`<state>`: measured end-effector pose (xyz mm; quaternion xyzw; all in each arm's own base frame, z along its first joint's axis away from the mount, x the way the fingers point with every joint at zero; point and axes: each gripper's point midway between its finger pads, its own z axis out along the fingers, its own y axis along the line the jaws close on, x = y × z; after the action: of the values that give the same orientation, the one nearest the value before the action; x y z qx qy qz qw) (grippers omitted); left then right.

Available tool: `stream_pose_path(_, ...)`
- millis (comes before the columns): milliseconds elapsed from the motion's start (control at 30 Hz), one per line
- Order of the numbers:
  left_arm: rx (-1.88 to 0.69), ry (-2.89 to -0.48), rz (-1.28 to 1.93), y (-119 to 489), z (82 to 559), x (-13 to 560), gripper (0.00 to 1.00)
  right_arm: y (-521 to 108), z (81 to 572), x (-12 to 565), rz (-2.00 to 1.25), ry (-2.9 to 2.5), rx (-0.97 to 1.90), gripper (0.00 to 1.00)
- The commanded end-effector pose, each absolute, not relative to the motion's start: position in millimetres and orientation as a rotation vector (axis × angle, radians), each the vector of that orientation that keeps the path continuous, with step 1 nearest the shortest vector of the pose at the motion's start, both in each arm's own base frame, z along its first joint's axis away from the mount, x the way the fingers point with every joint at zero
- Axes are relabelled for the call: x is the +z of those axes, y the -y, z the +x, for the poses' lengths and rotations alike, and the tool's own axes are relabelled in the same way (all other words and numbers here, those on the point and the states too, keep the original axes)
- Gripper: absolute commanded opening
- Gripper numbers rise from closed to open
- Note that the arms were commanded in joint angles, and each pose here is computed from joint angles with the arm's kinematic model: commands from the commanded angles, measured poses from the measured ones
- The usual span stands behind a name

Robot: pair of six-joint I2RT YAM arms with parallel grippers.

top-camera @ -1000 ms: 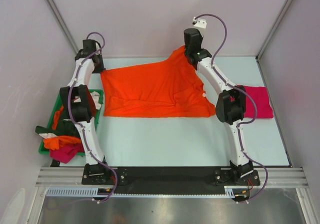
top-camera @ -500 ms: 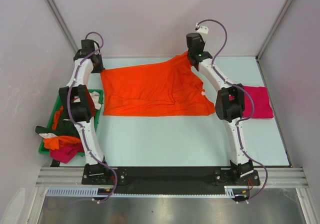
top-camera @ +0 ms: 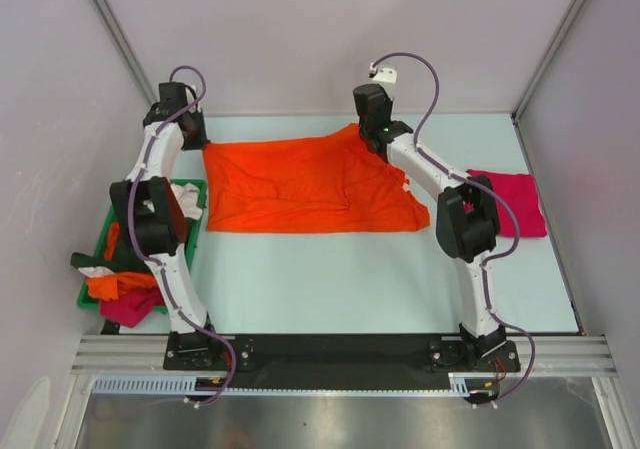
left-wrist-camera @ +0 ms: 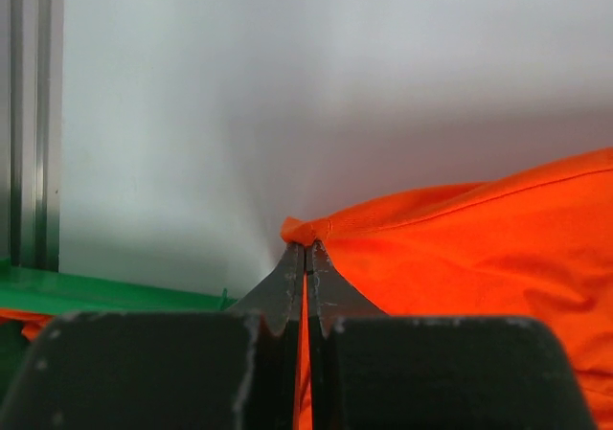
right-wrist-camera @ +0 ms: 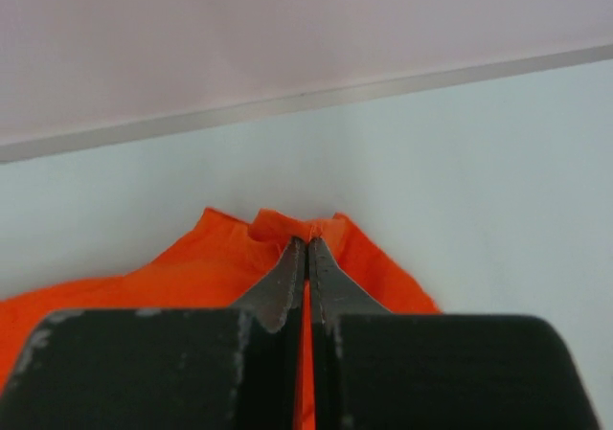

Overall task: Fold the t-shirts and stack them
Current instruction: Fold the other side of the tshirt into a rectangle

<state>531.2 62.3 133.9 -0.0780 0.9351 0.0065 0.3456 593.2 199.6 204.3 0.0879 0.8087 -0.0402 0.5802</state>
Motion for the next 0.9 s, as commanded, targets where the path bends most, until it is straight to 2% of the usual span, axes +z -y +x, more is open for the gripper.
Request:
stream_pose_path(0, -0.007, -2.289, -0.144, -54.3, 525.8, 194.0, 0.00, -204.4, 564.7, 271.6, 0.245, -1.749, -0.045, 0.00)
stream_pose_path(267, -0.039, -2.320, -0.120, -46.1, 492.7, 187.4, 0.00, -202.7, 509.0, 265.8, 0.250, -1.781, -0.054, 0.00)
stream_pose_path(633, -0.054, -2.364, -0.071, -36.4, 441.3, 172.6, 0.00, -191.1, 439.5, 226.8, 0.251, -1.878, -0.110, 0.00)
stream_pose_path(867, -0.044, -2.378, -0.055, -35.9, 427.2, 167.9, 0.00, -191.4, 407.8, 201.2, 0.263, -1.938, -0.120, 0.00)
